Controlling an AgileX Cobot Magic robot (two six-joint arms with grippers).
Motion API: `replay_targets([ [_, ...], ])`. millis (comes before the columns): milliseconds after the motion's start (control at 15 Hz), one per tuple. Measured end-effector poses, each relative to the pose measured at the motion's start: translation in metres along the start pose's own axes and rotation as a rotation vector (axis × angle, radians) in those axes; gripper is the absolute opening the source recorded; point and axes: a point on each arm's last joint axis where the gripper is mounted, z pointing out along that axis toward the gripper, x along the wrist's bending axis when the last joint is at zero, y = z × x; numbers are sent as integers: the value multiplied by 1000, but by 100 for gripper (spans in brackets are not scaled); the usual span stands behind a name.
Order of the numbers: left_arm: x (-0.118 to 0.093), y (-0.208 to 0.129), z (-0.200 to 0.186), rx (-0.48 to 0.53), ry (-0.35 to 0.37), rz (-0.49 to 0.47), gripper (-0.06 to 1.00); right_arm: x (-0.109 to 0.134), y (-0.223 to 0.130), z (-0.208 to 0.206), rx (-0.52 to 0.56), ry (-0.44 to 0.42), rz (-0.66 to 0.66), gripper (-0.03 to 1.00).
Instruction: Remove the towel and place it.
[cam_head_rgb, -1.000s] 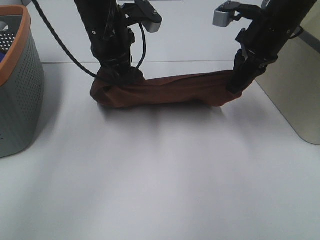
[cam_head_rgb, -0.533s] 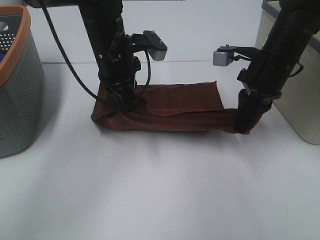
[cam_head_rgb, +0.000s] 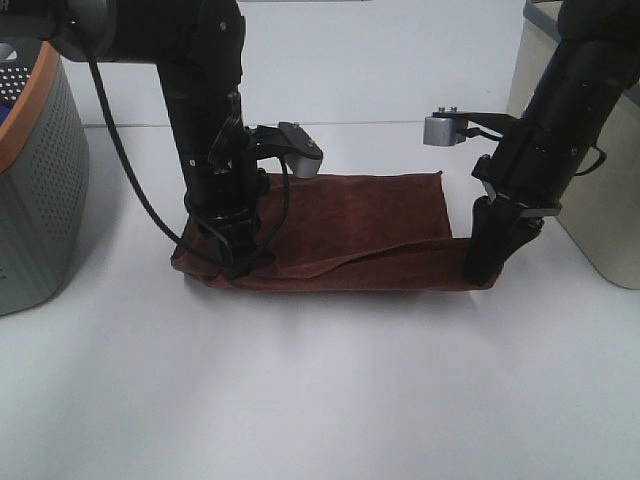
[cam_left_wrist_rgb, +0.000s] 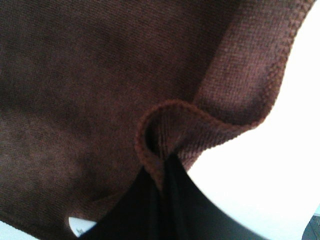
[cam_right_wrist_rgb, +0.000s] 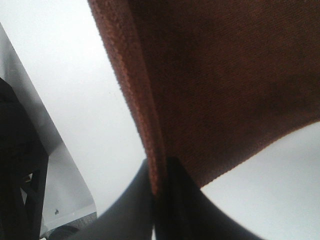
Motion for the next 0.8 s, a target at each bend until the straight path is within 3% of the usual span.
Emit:
replay_targets([
  [333, -2, 1, 0, -14, -25, 2, 9, 6, -14, 15, 35, 61, 46, 5],
  [467, -2, 1, 0, -14, -27, 1, 14, 8, -14, 17, 24, 81, 65, 12],
  [600, -3, 1, 0, -15, -31, -28, 25, 9, -14, 18, 18, 86, 93, 26],
  [800, -4, 1, 2, -11, -38, -83, 56, 7, -13, 18, 3, 68, 178, 58],
])
